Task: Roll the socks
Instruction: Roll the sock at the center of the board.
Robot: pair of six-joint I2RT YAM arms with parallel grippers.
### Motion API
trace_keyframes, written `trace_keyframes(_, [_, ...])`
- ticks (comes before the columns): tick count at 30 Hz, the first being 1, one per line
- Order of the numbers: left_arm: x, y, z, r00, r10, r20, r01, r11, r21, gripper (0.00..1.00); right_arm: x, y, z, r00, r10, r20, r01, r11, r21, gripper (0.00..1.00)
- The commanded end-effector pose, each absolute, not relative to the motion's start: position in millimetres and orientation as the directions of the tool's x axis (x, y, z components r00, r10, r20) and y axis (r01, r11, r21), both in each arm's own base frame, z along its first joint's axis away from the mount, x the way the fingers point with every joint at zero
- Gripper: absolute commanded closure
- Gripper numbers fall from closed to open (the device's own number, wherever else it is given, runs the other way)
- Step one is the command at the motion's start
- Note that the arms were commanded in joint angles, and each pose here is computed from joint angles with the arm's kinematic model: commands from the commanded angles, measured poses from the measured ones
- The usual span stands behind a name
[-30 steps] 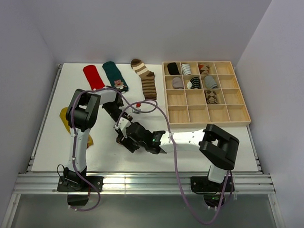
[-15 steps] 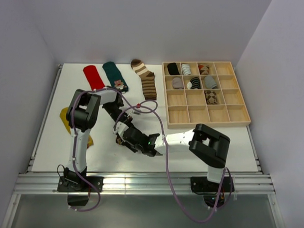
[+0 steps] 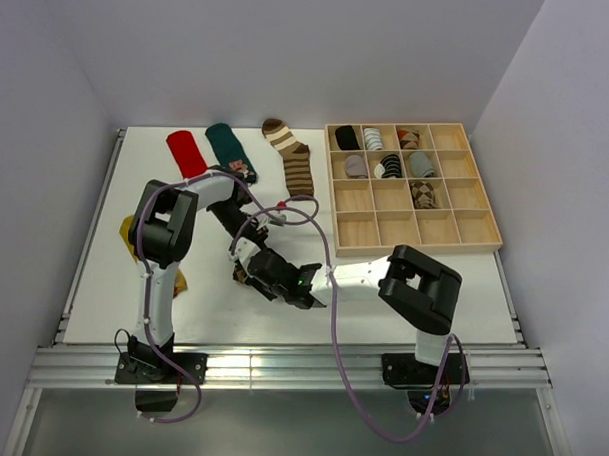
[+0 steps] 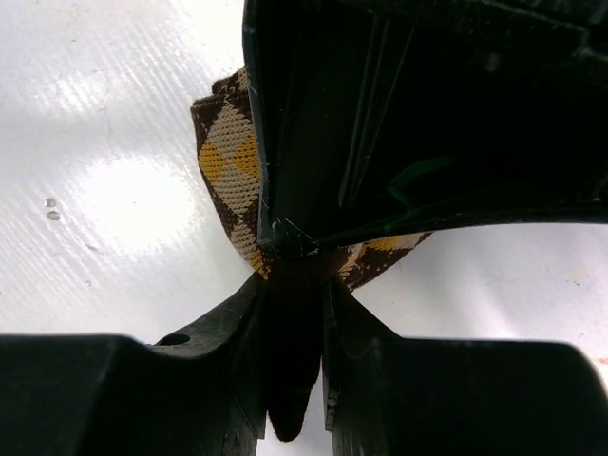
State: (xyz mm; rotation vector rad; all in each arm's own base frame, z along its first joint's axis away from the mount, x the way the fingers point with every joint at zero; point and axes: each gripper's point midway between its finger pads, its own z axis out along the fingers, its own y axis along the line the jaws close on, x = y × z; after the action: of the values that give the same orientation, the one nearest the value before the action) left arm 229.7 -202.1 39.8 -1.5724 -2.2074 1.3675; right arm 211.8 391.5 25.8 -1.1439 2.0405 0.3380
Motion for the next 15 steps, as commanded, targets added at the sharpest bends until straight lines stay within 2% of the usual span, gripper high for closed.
trace_keyframes(1, [253, -212, 71, -0.433, 0.752, -0.497, 0.781, 0.039, -0.623, 0.63, 208, 380, 23, -0.34, -0.645, -0.685, -0.814, 0.566, -0.13, 0.96])
trace_keyframes(11, [265, -199, 73, -0.438, 0.75, -0.495, 0.8, 0.075, -0.595, 0.61, 206, 371, 19, -0.33, -0.69, -0.644, -0.83, 0.537, -0.15, 0.98])
trace_keyframes(15, [296, -184, 71, -0.493, 0.722, -0.485, 0.81, 0.178, -0.558, 0.62, 205, 370, 18, -0.325, -0.703, -0.633, -0.837, 0.526, -0.154, 0.98])
